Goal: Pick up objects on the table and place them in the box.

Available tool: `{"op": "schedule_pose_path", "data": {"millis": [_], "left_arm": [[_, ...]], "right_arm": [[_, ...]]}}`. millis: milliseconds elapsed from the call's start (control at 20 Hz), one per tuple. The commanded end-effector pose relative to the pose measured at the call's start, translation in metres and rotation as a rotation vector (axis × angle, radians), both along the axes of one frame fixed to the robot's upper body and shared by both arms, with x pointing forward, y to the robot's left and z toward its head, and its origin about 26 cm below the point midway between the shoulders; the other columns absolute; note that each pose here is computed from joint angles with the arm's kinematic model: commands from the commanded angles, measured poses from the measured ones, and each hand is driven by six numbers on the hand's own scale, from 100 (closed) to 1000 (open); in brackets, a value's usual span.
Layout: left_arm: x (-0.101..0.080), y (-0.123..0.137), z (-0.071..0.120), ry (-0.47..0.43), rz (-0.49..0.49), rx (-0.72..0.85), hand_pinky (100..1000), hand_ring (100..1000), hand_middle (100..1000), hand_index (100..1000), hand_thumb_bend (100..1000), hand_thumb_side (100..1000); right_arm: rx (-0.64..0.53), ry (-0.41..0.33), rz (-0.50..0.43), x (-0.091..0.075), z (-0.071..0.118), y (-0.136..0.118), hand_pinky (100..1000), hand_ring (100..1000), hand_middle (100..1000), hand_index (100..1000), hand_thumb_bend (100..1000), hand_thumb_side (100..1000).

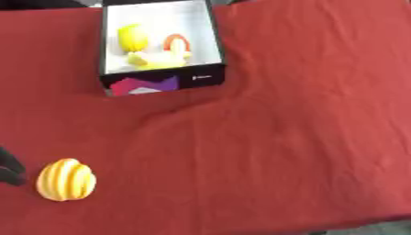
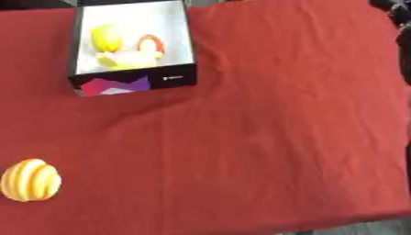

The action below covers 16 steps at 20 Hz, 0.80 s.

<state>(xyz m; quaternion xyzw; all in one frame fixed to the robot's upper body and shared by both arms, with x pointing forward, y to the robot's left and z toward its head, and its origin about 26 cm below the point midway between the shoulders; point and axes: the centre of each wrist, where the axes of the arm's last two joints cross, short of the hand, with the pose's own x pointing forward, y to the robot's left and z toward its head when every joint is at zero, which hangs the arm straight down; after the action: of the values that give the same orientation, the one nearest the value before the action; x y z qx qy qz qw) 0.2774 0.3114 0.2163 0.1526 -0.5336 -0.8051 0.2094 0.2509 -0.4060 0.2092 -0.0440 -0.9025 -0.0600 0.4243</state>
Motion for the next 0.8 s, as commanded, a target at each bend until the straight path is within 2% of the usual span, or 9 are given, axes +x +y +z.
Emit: {"op": "schedule_pose_path", "data": {"millis": [50,200,450,800], "left_arm": [[-0.001,-0.004,0.000,-0.023,0.012,0.042,878,816,765,833,538,100],[0.000,-0.008,-0.002,-0.044,0.016,0.047,875,820,769,834,582,100],[0.000,-0.012,-0.009,-0.048,0.038,0.086,872,822,773,839,576,100],[0.002,-0.015,-0.015,-0.054,0.117,0.120,876,835,788,860,591,128]], "right_arm": [[-0.038,-0.005,-0.002,-0.003,0.007,0.002,729,703,621,806,100,620],[-0.043,0.008,-0.004,-0.003,0.004,0.002,728,701,619,805,100,620],[-0.048,0.028,-0.011,-0.004,0.001,0.003,727,698,616,805,100,617],[-0.059,0.057,-0.018,-0.005,-0.005,0.003,725,692,611,804,100,615]]}}
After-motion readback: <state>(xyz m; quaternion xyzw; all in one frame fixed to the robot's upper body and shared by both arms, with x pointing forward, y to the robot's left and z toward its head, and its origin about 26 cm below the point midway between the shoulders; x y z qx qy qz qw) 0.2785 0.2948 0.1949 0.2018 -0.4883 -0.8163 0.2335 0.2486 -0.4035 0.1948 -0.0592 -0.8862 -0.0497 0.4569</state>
